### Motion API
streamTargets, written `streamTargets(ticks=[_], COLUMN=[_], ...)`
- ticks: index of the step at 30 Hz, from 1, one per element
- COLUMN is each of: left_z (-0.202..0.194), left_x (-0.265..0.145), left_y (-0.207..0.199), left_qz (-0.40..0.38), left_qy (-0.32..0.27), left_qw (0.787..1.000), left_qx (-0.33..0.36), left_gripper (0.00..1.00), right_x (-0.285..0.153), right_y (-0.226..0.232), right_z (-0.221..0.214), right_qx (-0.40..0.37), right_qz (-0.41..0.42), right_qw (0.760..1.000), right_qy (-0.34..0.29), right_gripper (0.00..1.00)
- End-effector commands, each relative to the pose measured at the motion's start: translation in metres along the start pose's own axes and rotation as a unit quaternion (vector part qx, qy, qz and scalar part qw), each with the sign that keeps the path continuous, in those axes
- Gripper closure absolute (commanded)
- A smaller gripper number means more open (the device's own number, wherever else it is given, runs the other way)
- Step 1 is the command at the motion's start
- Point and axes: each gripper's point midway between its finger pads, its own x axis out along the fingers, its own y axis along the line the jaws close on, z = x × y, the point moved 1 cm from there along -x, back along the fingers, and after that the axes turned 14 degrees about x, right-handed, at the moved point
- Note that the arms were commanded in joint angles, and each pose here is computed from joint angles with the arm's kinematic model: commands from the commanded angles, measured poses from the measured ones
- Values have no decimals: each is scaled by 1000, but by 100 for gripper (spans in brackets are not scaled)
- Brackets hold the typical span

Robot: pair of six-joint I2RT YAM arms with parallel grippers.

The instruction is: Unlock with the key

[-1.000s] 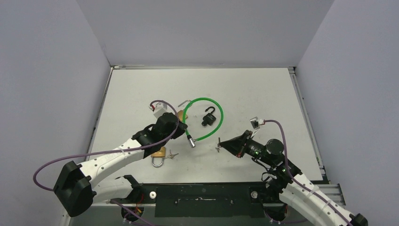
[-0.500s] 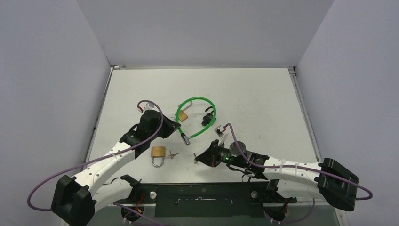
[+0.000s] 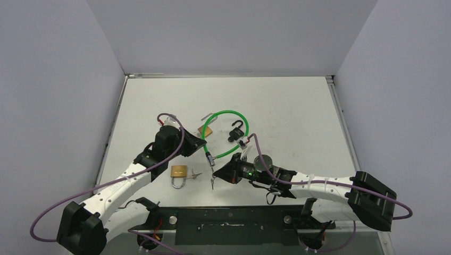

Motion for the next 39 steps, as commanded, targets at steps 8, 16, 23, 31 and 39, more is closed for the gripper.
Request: streamTargets(ticks=[8, 16, 23, 31, 39], left_z=[24, 24, 24, 24, 21], left_x=[-10, -11, -13, -18, -22], left_y=[-35, -35, -38, -44, -53], left_qz=[-82, -85, -95, -114, -145], left_qy=[-45, -45, -45, -47, -34], left_qw=[996, 995, 994, 992, 988], left_qx=[4, 2, 4, 17, 32], left_gripper=[100, 100, 100, 100, 100], right_x=[2, 4, 7, 9, 4], right_y=[21, 18, 15, 20, 35], right_z=[25, 29, 31, 40, 45], right_qx=[21, 28, 44, 65, 67], right_qz=[34, 28, 21, 25, 62], right_qw=[998, 998, 998, 997, 996], right_qy=[-42, -44, -40, -36, -10], right_gripper=[100, 100, 100, 100, 100])
